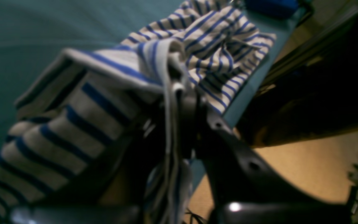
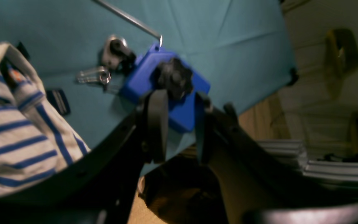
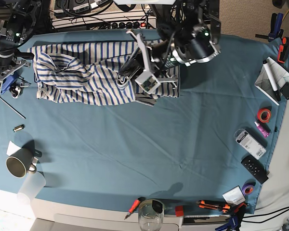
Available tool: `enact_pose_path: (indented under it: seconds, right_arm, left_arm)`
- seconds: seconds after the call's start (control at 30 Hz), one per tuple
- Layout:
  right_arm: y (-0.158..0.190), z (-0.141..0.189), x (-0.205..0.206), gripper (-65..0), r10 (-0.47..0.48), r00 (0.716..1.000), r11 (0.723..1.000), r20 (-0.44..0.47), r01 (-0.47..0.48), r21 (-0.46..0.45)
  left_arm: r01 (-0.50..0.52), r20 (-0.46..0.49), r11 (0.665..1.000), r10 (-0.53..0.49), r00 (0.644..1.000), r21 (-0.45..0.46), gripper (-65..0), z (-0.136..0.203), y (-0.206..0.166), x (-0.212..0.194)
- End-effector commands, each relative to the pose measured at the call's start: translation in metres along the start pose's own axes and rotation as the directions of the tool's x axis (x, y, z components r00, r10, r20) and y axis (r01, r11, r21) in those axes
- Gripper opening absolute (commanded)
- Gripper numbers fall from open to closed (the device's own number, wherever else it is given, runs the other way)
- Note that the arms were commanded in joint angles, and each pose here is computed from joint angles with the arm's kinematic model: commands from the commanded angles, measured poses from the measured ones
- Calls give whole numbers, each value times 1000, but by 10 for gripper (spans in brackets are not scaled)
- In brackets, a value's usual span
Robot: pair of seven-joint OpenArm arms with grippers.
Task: Fold the T-shirt properly
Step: 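Lift the collar end with the left gripper and carry it toward the right gripper, then lay the collar end over the hem end with the left gripper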
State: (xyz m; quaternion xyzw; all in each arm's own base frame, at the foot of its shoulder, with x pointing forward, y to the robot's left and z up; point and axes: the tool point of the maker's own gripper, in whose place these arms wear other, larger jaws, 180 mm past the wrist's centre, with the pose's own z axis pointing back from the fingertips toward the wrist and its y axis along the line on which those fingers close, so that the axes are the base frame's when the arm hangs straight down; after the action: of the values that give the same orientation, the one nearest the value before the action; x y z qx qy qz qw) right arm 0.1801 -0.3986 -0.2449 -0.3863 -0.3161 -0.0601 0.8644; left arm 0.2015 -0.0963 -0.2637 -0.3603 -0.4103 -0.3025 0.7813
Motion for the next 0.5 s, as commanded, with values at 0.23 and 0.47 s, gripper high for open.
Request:
enact_pose_path:
  seconds: [0.23, 0.47]
  right_arm:
    - [-10, 2, 12, -494, 7, 999, 999, 45, -6, -34]
    - [-10, 2, 11, -494, 7, 999, 999, 44, -5, -34]
  left_arm:
    - [6, 110, 1000, -5, 994, -5, -650, -3, -3, 30]
    - [-8, 89, 1000, 11, 996, -29, -650, -23, 8, 25]
